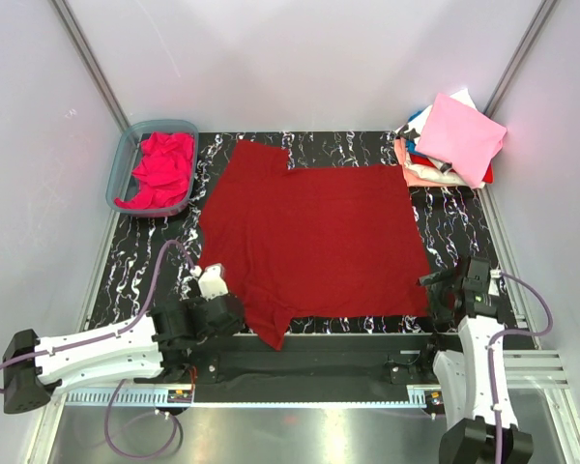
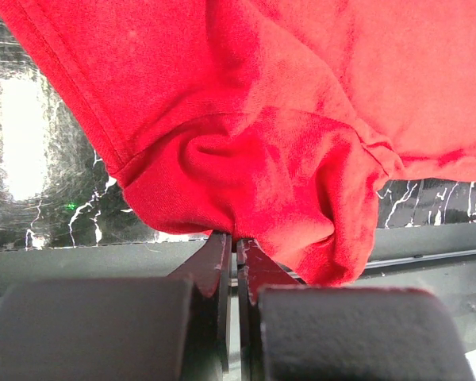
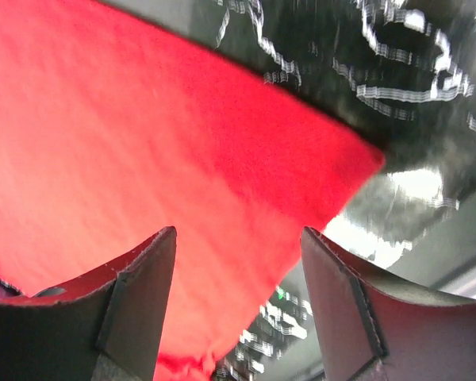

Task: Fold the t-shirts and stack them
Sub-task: Flatten the tshirt out, then fold the tshirt

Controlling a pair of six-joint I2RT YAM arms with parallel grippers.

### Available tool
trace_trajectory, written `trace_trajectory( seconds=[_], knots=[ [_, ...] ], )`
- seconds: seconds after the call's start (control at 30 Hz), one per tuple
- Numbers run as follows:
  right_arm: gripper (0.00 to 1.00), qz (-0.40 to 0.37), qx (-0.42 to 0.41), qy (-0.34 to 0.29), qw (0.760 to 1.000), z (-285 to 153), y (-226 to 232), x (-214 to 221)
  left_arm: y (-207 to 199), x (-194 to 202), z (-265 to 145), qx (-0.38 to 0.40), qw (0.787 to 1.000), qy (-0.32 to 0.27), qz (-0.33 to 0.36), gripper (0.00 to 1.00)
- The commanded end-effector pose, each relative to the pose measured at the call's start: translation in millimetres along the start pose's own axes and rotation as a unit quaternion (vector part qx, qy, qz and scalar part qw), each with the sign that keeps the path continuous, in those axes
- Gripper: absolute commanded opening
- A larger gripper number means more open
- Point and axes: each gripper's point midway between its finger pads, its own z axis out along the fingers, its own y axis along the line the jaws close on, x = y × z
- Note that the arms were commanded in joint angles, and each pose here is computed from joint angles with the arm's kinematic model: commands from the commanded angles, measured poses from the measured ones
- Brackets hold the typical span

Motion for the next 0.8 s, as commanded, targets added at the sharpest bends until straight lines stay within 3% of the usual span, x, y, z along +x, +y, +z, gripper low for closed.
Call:
trace_trajectory(
  seconds=[0.0, 0.2, 0.67, 0.77],
  knots=[
    [0.72, 0.022, 0.028, 0.071, 0.997, -5.8, -7.2, 24.3, -9.5, -4.9, 2.6, 0.012, 1.0, -0.011, -0.004, 0.0],
    [0.7, 0.047, 0.05, 0.071, 0.995, 11.4, -14.5, 25.2, -10.7, -5.2, 3.9, 0.015, 1.0, -0.011, 0.0, 0.0],
    [0.68, 0.004, 0.106, 0.02, 0.994, 33.1, -7.8, -11.5, -14.3, -7.7, 6.5, 0.023, 1.0, -0.01, 0.0, 0.0],
    [0.62, -0.005, 0.114, 0.013, 0.993, 38.9, -7.2, -16.9, -13.8, -9.8, 4.0, 0.025, 1.0, -0.013, -0.002, 0.0]
  ],
)
